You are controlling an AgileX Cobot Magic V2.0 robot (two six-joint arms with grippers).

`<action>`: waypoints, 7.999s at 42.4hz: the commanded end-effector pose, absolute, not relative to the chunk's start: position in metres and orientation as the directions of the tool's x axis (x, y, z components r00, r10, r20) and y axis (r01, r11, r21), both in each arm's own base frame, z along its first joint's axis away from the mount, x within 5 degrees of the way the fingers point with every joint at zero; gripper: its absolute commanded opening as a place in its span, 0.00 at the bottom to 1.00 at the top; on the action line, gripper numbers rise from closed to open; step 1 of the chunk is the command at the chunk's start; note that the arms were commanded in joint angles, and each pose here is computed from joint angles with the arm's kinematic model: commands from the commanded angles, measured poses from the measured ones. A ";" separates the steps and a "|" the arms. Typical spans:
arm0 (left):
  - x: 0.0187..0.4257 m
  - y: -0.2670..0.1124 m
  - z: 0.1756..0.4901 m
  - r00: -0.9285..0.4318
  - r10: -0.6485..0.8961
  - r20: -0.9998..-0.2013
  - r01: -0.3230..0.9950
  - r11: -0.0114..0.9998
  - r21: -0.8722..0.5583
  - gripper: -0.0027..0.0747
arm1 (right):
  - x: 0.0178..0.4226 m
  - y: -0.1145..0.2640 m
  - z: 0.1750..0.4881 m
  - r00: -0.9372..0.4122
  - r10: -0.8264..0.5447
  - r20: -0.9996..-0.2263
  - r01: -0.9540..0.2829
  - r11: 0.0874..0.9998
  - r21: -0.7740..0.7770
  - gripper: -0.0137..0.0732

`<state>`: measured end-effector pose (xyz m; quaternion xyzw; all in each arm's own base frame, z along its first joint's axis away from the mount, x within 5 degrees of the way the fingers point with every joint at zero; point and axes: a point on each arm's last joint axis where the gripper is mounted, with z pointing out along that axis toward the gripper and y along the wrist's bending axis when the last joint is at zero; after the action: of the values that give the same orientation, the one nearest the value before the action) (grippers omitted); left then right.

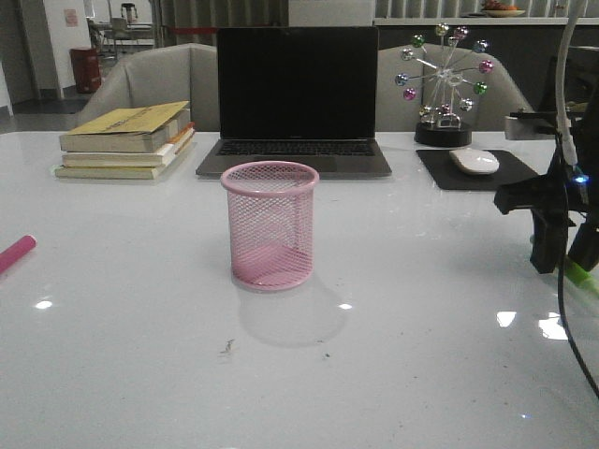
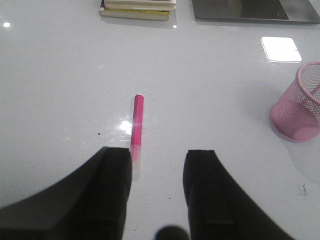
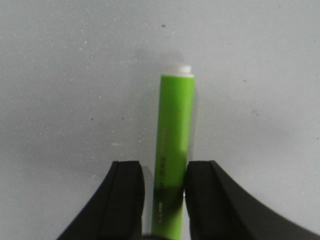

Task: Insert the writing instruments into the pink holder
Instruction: 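Lower the right gripper onto the lime-green marker and grasp it, then carry the green marker over the pink holder and drop it in, then open the right gripper and lift it away from the holder, then lower the left gripper onto the pink marker and grasp it, then carry the pink marker over the holder and drop it in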

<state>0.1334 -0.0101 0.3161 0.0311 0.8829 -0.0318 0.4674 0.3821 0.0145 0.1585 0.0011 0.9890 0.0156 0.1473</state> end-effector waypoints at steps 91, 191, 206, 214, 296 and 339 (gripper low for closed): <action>0.138 -0.011 0.332 -0.471 0.002 -0.882 0.083 0.996 -0.042 0.46 | 0.337 0.242 0.241 -0.106 -0.025 -0.994 -0.563 0.825 0.039 0.77; 0.305 -0.017 0.258 -0.903 0.076 -0.423 0.090 0.996 -0.013 0.92 | 0.128 0.088 0.323 -0.452 -0.373 -0.810 -0.580 0.813 -0.051 0.77; 0.364 -0.016 0.224 -0.926 0.117 -0.360 0.112 0.993 0.036 0.92 | 0.128 0.088 0.323 -0.452 -0.373 -0.810 -0.580 0.813 -0.051 0.77; 0.387 -0.017 0.210 -0.931 0.119 -0.345 0.113 0.993 0.036 0.92 | 0.128 0.088 0.323 -0.452 -0.373 -0.810 -0.580 0.813 -0.051 0.77; 0.372 -0.022 0.247 -0.844 0.030 -0.536 0.070 0.996 -0.054 0.15 | 0.128 0.088 0.323 -0.452 -0.373 -0.810 -0.580 0.813 -0.051 0.77; 0.268 -0.208 0.279 0.187 -0.150 -0.971 0.557 0.830 -0.021 0.15 | 0.128 0.088 0.323 -0.452 -0.373 -0.810 -0.580 0.813 -0.051 0.77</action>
<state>0.2670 -0.2001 0.2603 0.1900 0.6641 -0.2133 0.6909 0.1257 0.0879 0.3089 -0.2834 0.8645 0.1126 0.3995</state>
